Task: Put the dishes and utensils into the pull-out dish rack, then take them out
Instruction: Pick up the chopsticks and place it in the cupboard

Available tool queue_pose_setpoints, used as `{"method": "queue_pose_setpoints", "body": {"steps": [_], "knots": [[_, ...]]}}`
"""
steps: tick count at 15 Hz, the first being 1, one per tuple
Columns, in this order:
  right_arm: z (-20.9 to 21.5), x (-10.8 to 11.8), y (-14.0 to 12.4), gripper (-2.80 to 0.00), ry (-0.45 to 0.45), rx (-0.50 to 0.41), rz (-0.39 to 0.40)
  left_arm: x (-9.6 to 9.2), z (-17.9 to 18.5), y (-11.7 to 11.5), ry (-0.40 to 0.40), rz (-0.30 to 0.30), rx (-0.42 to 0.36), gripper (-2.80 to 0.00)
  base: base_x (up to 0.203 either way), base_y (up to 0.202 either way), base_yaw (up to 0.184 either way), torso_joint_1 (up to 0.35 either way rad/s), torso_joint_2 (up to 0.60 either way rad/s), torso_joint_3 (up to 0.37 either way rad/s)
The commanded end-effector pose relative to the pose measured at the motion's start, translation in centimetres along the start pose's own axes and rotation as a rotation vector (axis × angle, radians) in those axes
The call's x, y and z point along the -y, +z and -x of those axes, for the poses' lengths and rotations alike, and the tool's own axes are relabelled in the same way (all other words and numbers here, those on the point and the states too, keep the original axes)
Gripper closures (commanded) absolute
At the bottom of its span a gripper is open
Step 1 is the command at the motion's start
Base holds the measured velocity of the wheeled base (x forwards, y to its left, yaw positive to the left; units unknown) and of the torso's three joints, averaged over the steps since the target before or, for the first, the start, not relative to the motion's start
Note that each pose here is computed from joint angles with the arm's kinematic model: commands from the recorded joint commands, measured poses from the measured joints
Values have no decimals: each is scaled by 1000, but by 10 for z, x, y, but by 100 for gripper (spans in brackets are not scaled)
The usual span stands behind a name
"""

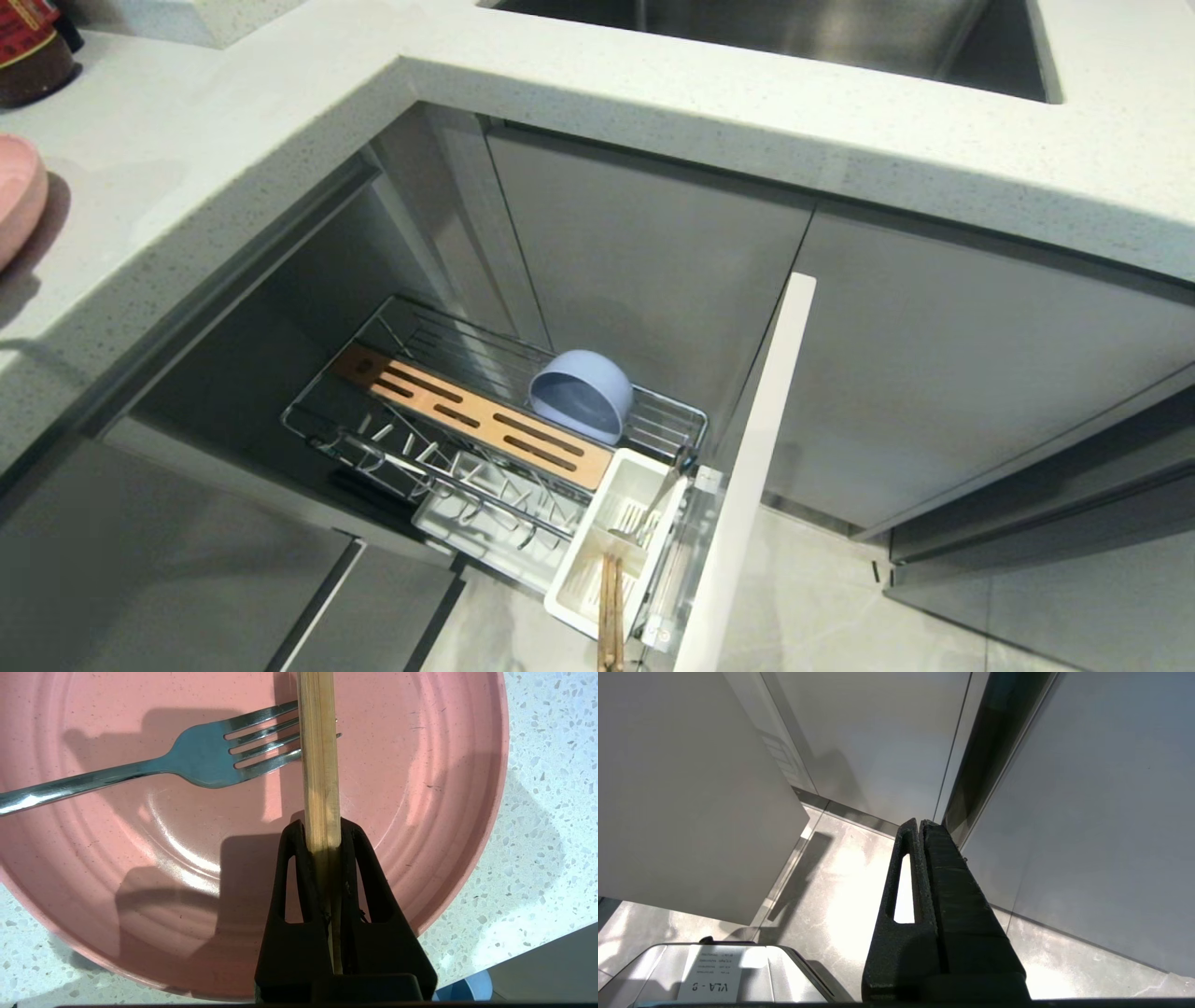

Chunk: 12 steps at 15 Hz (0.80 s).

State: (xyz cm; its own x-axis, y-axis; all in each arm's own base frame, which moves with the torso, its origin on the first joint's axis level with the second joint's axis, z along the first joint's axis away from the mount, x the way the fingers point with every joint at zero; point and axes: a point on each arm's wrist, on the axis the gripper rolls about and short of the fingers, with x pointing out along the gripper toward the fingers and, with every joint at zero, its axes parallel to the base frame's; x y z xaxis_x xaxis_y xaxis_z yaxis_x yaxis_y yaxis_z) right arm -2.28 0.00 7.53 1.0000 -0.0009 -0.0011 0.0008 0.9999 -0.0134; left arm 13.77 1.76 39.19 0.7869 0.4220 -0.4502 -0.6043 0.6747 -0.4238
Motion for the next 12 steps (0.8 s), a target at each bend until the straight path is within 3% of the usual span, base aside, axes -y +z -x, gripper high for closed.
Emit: {"method": "queue_pose_setpoints", "body": {"steps": [1, 5, 9, 12], "knots": [[0, 0, 0, 0, 0, 0, 0, -1, 4, 1, -1, 7, 12, 0, 0, 0, 0, 0, 0, 0], [0, 0, 0, 0, 0, 0, 0, -6, 38, 17, -82, 53, 122, 0, 0, 0, 0, 0, 0, 0], [0, 0, 0, 0, 1, 0, 0, -9, 82, 39, -296, 101, 378, 0, 0, 0, 0, 0, 0, 0], [0, 0, 0, 0, -1, 0, 0, -10, 99, 37, -463, 127, 357, 0, 0, 0, 0, 0, 0, 0]]}}
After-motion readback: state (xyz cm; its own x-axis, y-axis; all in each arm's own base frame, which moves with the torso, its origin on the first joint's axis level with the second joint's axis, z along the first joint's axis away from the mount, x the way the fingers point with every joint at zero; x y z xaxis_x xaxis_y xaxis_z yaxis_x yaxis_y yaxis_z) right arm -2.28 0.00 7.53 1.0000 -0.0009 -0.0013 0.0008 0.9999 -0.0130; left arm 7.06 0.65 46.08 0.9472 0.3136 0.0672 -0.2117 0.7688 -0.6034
